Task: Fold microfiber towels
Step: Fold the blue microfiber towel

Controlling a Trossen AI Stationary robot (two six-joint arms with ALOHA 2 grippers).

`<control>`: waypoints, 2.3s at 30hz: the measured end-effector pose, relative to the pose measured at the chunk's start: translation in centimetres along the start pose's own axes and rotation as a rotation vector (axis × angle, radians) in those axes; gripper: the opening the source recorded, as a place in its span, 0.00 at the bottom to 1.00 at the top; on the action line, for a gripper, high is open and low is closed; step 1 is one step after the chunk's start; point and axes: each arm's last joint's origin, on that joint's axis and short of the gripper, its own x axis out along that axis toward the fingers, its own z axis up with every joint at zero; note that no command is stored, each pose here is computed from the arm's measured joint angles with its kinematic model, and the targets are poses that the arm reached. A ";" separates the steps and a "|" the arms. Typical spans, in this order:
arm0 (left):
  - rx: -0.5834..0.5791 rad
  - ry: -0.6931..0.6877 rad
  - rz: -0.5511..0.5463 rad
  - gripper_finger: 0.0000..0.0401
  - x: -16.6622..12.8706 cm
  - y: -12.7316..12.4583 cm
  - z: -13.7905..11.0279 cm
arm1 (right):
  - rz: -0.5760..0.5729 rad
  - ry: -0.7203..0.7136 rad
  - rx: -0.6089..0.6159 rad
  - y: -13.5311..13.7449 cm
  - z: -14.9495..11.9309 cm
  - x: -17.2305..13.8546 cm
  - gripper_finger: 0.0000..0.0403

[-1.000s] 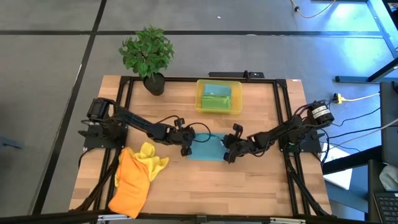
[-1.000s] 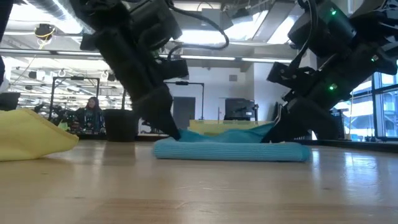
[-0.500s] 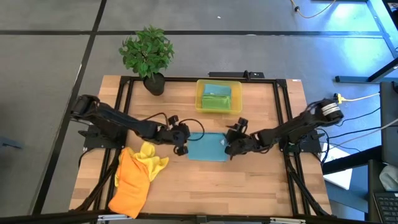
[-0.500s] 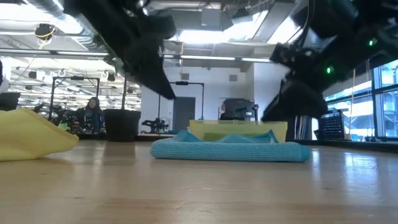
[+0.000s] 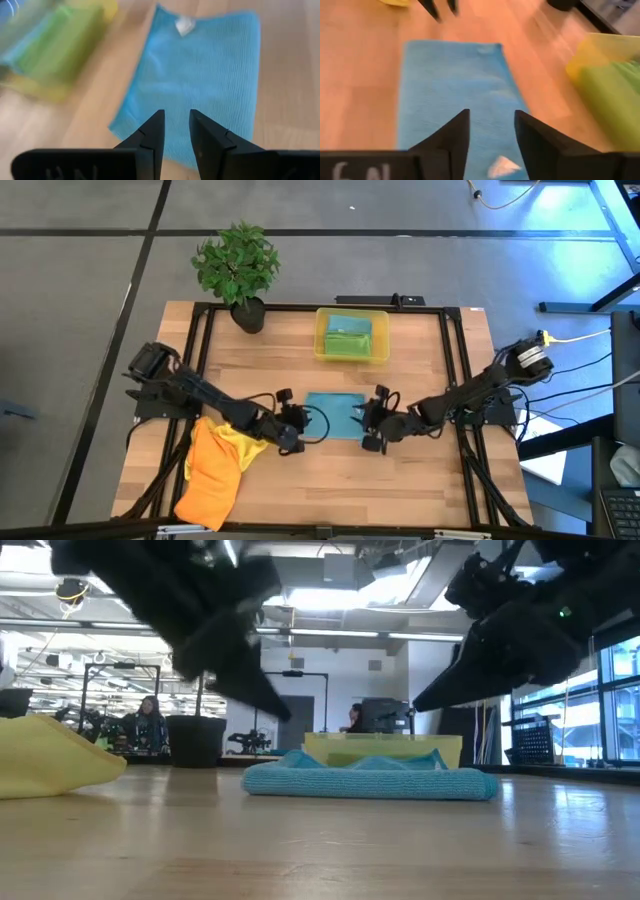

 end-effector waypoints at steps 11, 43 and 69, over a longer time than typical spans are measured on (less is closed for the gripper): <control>-0.150 0.160 -0.114 0.01 6.0 6.7 0.4 | -0.058 0.095 -0.023 -2.2 -2.5 4.7 0.03; 0.016 -0.270 -0.106 0.01 -4.6 -3.1 2.0 | 0.163 -0.268 -0.075 1.0 2.2 -3.3 0.07; -0.159 -0.401 -0.319 0.00 -2.6 -0.3 -2.0 | 0.204 -0.301 -0.114 0.9 2.6 -3.3 0.07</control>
